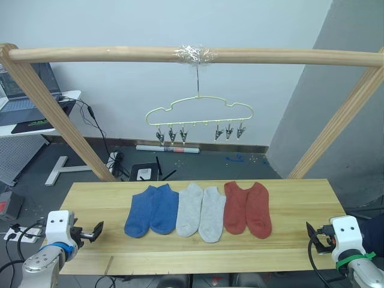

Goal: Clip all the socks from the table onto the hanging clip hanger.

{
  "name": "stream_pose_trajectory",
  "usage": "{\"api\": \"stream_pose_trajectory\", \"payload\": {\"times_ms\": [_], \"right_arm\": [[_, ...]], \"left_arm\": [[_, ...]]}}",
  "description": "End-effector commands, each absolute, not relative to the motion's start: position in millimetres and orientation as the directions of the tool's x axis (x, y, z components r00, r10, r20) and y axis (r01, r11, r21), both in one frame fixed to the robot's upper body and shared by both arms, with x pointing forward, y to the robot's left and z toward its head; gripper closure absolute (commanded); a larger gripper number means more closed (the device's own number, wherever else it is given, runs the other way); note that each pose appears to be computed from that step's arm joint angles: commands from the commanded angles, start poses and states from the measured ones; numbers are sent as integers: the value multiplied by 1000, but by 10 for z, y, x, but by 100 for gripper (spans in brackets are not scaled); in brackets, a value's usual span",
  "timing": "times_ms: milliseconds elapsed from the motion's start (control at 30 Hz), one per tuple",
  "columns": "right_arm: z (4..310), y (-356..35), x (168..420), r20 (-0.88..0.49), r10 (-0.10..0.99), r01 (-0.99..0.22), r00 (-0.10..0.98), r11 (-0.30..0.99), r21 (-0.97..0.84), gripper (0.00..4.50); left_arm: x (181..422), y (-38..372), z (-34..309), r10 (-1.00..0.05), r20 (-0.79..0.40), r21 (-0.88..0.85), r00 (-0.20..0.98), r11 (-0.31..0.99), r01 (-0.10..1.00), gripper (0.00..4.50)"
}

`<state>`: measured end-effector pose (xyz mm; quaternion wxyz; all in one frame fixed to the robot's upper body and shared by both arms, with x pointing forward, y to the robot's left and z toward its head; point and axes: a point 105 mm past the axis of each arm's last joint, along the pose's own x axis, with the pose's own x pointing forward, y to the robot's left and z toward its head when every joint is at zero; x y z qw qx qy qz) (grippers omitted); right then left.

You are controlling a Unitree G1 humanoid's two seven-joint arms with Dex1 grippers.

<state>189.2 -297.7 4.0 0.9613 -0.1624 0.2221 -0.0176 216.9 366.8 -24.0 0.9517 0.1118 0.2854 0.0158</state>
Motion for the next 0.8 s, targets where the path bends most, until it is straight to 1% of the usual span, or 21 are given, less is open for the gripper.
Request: {"api": "stream_pose_trajectory", "payload": {"times_ms": [33, 100, 167, 267, 367, 500, 633, 667, 700, 767, 800], "right_arm": [[163, -3027, 1956, -379, -112, -29, 919, 937, -348, 0], [197, -3012, 2004, -370, -104, -39, 923, 932, -360, 0], [203, -3010, 2012, -370, -105, -40, 923, 930, -365, 0], [197, -2989, 2014, -370, -104, -36, 923, 935, -352, 0], [211, -2958, 2027, -367, -98, -38, 925, 937, -347, 0], [204, -2960, 2018, -371, -96, -43, 924, 935, -351, 0], [220, -2948, 2042, -362, -88, -56, 928, 927, -370, 0], [228, -2940, 2051, -359, -86, -61, 930, 924, -379, 0], [253, -2926, 2070, -349, -83, -59, 933, 924, -377, 0], [325, -2867, 2124, -338, -34, -88, 940, 937, -339, 0], [355, -2849, 2143, -333, -18, -99, 943, 939, -329, 0]], "left_arm": [[2250, 3695, -122, 123, -495, 229, 860, 973, -7, 3], [2287, 3662, -108, 139, -483, 221, 865, 975, -34, 3], [2291, 3623, -96, 107, -484, 196, 868, 980, -11, 3], [2308, 3617, -20, 78, -463, 131, 883, 991, -19, 3], [2314, 3577, 44, 42, -451, 137, 891, 990, 23, 3], [2301, 3545, 90, 31, -436, 119, 899, 993, 24, 3], [2320, 3451, 213, -11, -391, 78, 921, 996, 45, 3], [2314, 3426, 234, -15, -397, 80, 918, 995, 51, 3], [2336, 3346, 309, -43, -377, 90, 925, 992, 83, 3], [2388, 3126, 491, -122, -325, 97, 938, 982, 161, 3], [2402, 3055, 553, -146, -307, 97, 940, 978, 183, 3]]}}
